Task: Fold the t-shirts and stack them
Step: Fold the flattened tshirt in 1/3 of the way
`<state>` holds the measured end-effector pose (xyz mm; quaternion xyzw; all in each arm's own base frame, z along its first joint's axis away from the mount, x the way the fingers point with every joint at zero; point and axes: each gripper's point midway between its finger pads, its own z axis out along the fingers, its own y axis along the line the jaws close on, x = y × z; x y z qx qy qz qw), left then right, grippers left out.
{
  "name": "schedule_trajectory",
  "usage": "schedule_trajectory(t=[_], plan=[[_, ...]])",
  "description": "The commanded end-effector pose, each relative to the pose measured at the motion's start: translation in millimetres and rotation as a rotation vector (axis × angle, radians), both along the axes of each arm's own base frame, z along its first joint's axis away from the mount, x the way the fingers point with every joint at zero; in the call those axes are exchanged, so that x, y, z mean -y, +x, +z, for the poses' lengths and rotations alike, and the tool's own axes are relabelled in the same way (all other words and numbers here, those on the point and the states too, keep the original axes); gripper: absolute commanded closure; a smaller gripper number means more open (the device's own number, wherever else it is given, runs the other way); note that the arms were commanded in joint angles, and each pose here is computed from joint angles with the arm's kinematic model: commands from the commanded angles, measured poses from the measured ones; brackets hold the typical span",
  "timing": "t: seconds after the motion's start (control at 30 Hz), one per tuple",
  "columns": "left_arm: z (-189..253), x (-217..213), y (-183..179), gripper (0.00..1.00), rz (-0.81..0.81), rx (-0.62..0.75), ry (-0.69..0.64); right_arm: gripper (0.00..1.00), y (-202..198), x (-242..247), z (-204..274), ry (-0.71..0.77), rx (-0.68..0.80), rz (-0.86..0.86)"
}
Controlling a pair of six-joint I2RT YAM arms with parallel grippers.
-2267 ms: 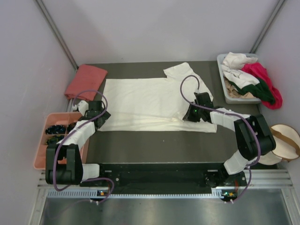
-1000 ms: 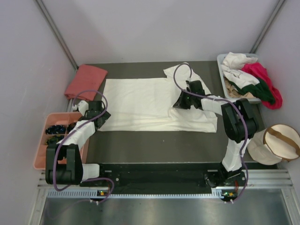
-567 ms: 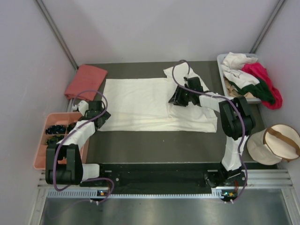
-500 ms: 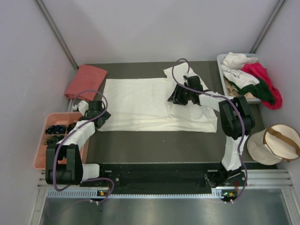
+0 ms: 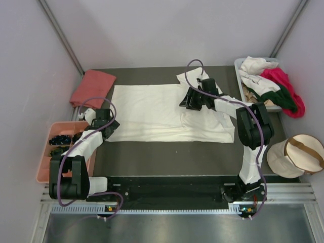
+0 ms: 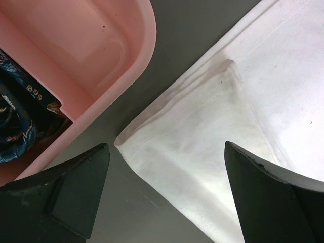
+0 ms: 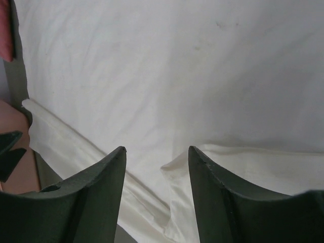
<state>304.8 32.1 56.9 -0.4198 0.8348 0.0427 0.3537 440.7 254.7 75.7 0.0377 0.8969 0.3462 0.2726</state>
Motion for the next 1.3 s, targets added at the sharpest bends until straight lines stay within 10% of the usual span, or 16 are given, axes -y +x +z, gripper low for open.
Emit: schedule_trajectory(t=[0.0, 1.27], plan=[[15, -6, 6, 0.01, 0.010, 0.038, 0.020, 0.47, -19, -1, 22, -0.003, 0.044, 0.037], [12, -9, 2, 0.01, 0.017, 0.029, 0.032, 0.44, -26, -38, -18, 0.047, -0.012, 0.106]])
